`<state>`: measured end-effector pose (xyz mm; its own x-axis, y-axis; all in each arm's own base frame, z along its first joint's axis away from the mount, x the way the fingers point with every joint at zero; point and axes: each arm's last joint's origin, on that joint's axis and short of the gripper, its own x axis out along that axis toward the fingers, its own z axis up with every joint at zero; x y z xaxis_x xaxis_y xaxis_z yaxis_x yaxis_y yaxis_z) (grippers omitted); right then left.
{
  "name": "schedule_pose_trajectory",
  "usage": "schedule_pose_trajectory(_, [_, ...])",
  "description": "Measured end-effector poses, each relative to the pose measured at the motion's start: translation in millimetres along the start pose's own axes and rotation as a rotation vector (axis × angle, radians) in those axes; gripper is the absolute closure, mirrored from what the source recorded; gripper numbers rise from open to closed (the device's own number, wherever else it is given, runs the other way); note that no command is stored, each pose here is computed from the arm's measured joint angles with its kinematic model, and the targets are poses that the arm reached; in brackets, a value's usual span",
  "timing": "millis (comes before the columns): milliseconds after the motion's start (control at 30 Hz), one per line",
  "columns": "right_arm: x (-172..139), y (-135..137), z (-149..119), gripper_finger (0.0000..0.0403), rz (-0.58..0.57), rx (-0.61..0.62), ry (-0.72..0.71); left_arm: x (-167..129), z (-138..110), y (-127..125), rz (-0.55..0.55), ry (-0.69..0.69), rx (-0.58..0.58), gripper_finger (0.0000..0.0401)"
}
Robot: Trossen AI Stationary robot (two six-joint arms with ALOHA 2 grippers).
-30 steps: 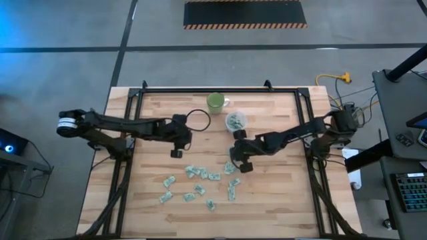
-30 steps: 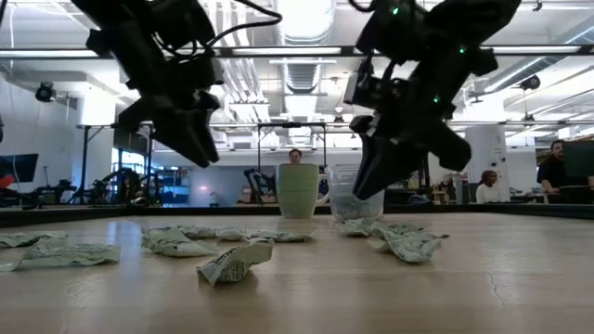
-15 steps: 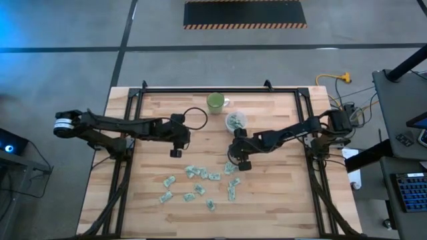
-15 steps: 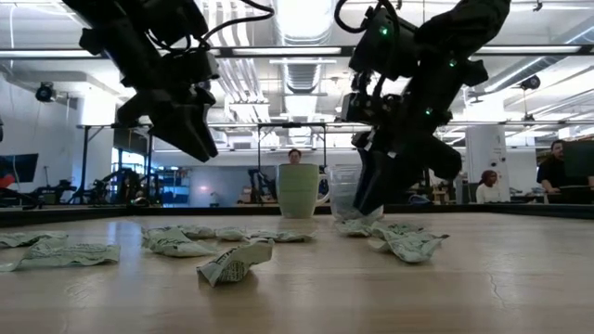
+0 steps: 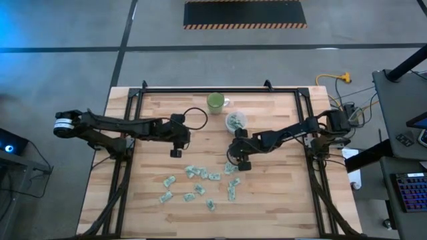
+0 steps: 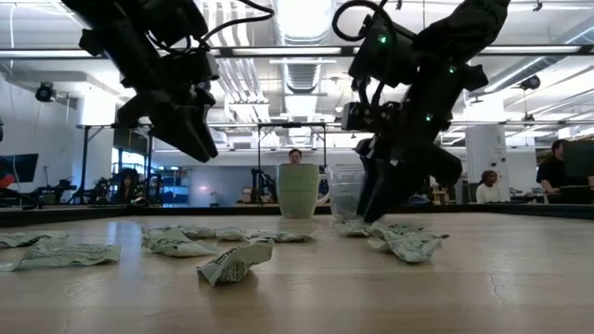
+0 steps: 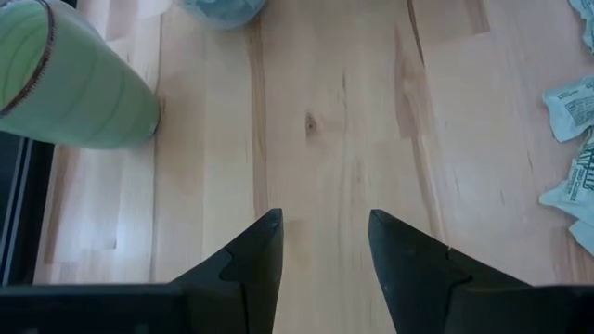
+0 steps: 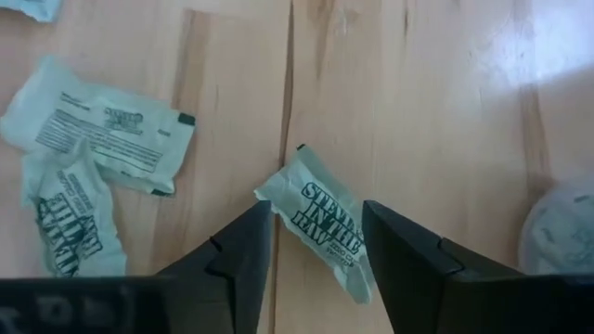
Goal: Pick and place Stevia / Truvia into bins
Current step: Put the stevia packet into the transparent container
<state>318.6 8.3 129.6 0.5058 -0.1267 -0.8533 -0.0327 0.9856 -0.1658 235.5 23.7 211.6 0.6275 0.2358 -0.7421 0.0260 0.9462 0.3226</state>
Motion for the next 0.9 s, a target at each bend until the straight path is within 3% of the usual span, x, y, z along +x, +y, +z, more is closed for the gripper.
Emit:
schedule_pose_trajectory(400, [7, -1, -2, 0.0273, 0.003, -0.003, 0.033, 0, 0, 0, -0.001, -0.004, -0.001, 0.0257])
schedule_pose_trajectory(900, [0, -1, 7, 0.0368, 0.079, -0.012, 0.060, 0, 0, 0, 0.002, -0.005, 0.000, 0.0257])
